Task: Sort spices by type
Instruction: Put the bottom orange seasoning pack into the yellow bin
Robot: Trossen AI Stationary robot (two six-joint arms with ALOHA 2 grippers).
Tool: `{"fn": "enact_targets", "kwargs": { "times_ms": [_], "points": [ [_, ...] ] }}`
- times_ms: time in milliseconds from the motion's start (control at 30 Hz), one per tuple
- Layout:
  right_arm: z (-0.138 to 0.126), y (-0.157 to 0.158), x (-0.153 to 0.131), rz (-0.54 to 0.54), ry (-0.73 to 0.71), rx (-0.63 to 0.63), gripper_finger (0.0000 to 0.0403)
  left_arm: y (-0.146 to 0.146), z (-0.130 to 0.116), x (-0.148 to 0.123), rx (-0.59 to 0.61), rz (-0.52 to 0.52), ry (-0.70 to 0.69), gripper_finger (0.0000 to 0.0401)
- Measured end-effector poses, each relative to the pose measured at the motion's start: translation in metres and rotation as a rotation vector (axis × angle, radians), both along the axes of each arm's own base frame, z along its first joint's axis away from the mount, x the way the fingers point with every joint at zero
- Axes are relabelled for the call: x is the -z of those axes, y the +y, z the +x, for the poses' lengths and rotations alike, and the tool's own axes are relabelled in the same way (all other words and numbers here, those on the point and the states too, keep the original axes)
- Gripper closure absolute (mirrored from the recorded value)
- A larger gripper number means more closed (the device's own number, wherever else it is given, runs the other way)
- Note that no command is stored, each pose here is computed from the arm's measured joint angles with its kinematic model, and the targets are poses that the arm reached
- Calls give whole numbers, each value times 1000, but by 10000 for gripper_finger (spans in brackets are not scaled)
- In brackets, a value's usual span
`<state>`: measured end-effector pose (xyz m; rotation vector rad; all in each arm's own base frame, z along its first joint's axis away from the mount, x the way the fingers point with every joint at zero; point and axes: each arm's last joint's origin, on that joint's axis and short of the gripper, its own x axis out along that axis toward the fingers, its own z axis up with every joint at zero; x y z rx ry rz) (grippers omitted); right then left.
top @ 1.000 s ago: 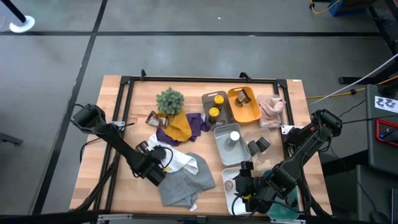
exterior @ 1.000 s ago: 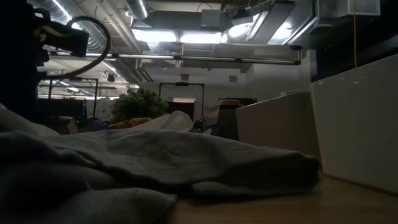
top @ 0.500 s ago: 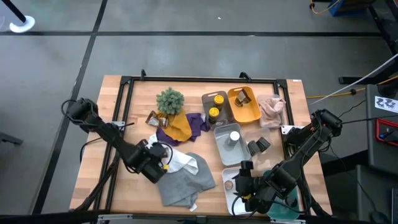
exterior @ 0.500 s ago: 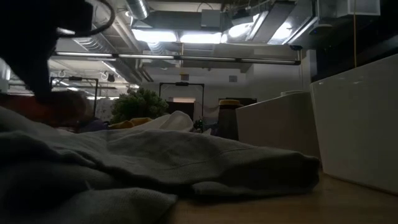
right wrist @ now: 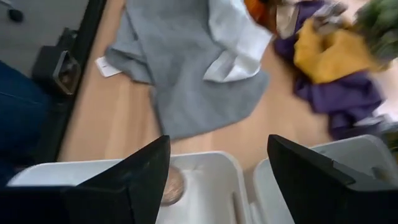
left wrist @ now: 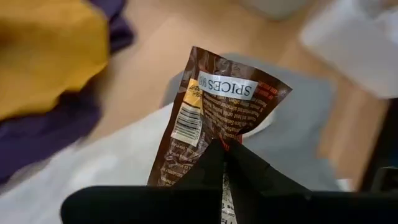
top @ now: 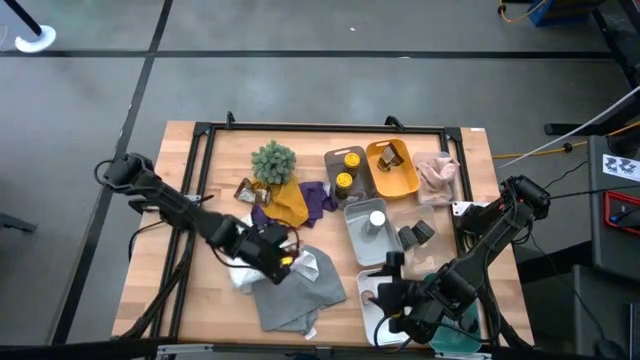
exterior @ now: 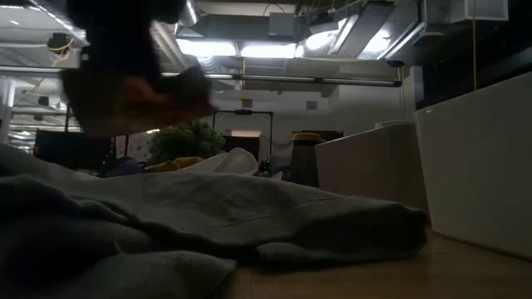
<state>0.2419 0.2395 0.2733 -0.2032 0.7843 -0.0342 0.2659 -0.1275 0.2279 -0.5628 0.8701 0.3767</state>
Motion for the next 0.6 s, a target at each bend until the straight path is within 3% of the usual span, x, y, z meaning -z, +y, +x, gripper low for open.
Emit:
{"fn": "enact_targets", "kwargs": {
  "times_ms": [267, 600],
  "points": [
    [2, -3, -3, -153, -92, 28, 134, 24, 33, -16, 73, -181, -196, 400],
    [3, -8, -7, -366, -187, 63, 134, 61, 57, -34, 107, -261, -411, 400]
  ]
}}
